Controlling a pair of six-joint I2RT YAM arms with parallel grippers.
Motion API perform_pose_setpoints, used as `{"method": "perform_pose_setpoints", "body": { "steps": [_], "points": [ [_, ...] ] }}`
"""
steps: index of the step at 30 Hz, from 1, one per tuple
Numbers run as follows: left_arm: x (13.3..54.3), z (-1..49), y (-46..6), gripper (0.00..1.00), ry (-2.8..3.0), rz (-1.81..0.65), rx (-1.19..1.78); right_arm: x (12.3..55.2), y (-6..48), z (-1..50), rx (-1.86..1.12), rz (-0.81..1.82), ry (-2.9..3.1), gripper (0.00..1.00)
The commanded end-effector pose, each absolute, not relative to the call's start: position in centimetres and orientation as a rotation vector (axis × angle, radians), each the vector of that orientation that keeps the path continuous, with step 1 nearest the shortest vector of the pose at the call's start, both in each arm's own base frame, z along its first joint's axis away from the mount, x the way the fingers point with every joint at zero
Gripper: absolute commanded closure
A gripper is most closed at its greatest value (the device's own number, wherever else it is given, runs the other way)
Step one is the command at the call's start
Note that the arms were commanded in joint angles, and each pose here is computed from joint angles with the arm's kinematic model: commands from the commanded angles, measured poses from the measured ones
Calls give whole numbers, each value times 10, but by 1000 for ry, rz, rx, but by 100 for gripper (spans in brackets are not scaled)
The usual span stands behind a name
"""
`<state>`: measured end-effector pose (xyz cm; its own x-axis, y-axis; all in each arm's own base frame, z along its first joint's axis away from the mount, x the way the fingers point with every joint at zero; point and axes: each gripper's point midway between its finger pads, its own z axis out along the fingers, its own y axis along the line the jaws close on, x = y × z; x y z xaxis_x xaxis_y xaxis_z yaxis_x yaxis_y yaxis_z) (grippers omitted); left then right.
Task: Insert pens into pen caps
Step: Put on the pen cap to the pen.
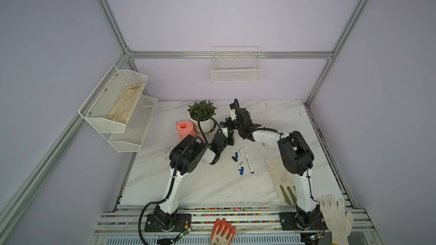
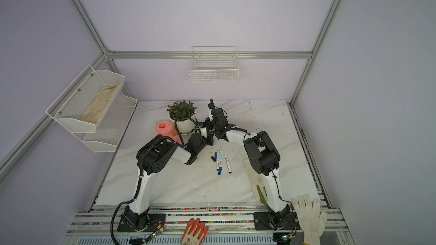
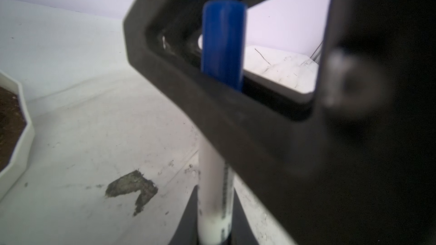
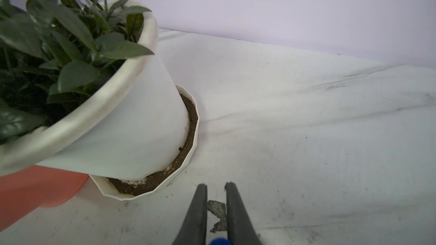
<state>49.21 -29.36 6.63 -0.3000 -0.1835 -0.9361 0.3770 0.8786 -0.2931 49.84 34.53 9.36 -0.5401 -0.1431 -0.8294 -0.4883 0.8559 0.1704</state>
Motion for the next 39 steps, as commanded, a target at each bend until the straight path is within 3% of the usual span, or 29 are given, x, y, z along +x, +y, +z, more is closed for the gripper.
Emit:
{"method": "perform_pose_setpoints", "body": {
  "steps": [1, 16, 23, 32, 39],
  "points": [
    [549, 262, -221, 100, 1244, -386, -92, 259, 227, -112, -899, -26, 3156, 100],
    [475, 205, -279, 100, 1403, -496, 144, 326, 296, 21, -666, 745, 2807, 100],
    [447, 194, -300, 100, 1456, -600, 221, 347, 305, 67, -633, 836, 2684, 100],
    [421, 178, -313, 100, 1527, -642, 271, 360, 314, 91, -615, 876, 2606, 100],
    [409, 164, -328, 100, 1572, -691, 309, 378, 311, 128, -570, 869, 2500, 94]
  ]
}}
